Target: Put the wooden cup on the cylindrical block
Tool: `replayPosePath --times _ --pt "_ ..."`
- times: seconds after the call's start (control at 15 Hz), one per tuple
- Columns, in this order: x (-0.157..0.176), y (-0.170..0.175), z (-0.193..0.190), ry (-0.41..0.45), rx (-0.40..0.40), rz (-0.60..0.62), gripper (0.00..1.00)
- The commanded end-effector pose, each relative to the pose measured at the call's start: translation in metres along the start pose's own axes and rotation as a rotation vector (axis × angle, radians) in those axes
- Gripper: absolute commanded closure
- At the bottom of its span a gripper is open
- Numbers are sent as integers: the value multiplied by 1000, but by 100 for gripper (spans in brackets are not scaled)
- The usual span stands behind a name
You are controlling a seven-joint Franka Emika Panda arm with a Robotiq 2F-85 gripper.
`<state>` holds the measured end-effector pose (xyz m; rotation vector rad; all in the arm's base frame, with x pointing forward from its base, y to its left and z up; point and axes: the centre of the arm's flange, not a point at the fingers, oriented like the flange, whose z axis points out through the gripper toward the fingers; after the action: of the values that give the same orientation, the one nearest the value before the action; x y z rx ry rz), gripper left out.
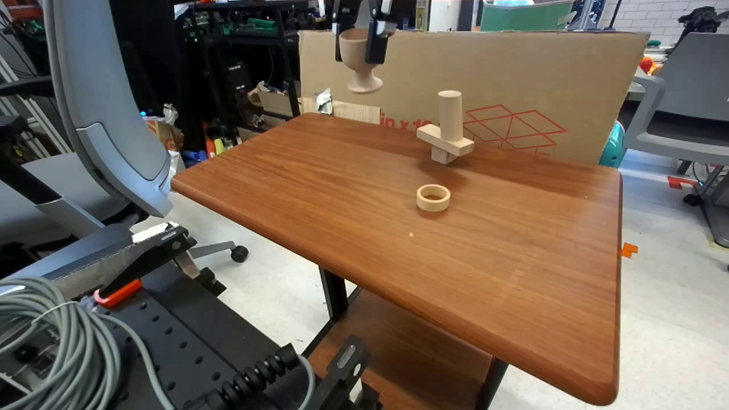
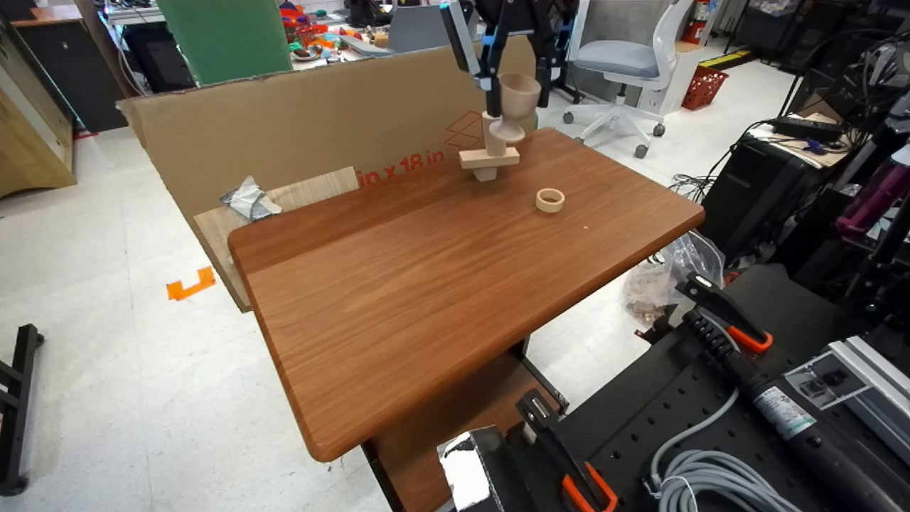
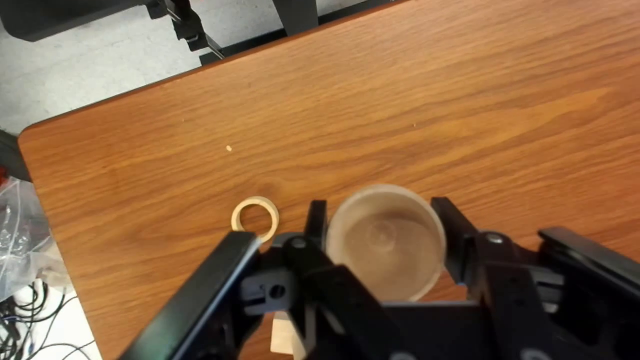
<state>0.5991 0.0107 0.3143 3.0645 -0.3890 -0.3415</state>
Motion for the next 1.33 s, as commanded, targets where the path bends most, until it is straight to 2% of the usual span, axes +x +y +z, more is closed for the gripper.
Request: replayPosePath --times 0.0,1.0,1.27 --pt "10 -1 4 -44 6 -6 71" --pt "67 -18 31 -141 -28 14 71" --pt "65 -18 13 -136 -24 21 71"
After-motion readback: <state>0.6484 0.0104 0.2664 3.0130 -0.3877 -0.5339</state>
